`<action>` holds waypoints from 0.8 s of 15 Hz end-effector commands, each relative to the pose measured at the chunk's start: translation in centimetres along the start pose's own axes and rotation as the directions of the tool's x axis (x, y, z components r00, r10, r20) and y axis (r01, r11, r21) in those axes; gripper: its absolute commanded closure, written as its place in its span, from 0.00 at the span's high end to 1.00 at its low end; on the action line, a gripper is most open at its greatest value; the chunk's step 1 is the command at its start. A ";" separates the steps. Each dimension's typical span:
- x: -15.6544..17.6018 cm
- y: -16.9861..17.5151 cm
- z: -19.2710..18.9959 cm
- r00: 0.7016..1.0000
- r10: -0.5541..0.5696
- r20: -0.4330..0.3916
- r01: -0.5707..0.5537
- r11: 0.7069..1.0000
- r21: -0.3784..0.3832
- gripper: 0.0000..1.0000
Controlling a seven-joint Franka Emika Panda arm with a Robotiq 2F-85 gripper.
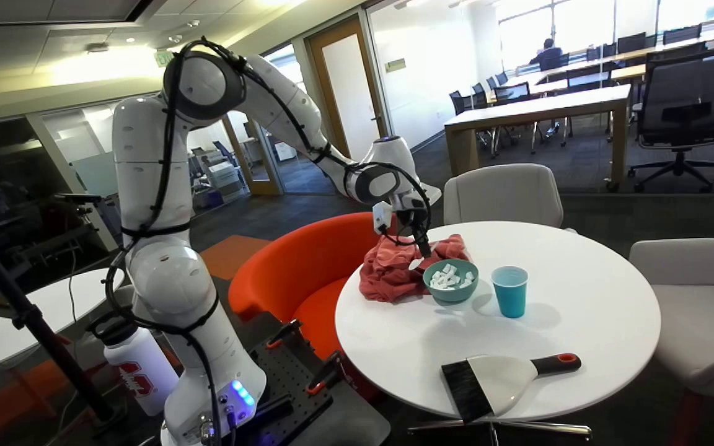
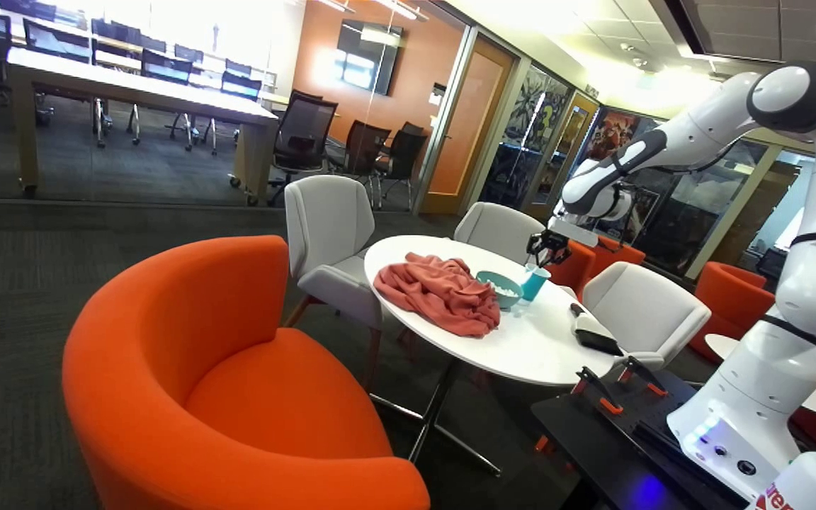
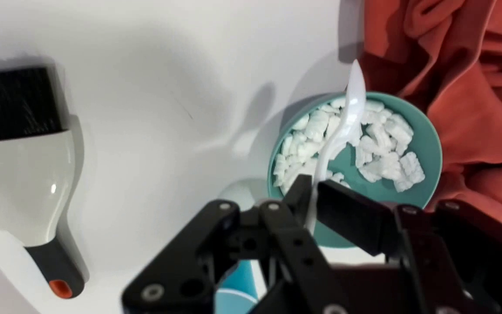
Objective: Pick up the white spoon from the table and use it to stir the contents in the green bowl
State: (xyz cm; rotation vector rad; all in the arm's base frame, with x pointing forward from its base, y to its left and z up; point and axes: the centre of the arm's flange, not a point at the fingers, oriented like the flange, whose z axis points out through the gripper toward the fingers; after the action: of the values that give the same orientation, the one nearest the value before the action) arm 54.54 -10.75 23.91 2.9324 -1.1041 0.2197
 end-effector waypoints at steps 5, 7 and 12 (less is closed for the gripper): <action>-1.4 7.3 1.2 0.953 0.135 0.272 -0.155 0.986 0.055 0.03; -1.8 8.4 2.6 0.932 0.195 0.305 -0.215 0.976 0.034 0.03; -2.1 9.5 8.2 0.895 0.330 0.301 -0.325 0.943 -0.069 0.03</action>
State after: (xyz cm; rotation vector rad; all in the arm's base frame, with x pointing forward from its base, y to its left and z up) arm 47.33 -16.72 18.03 2.9018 -1.5306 -0.2450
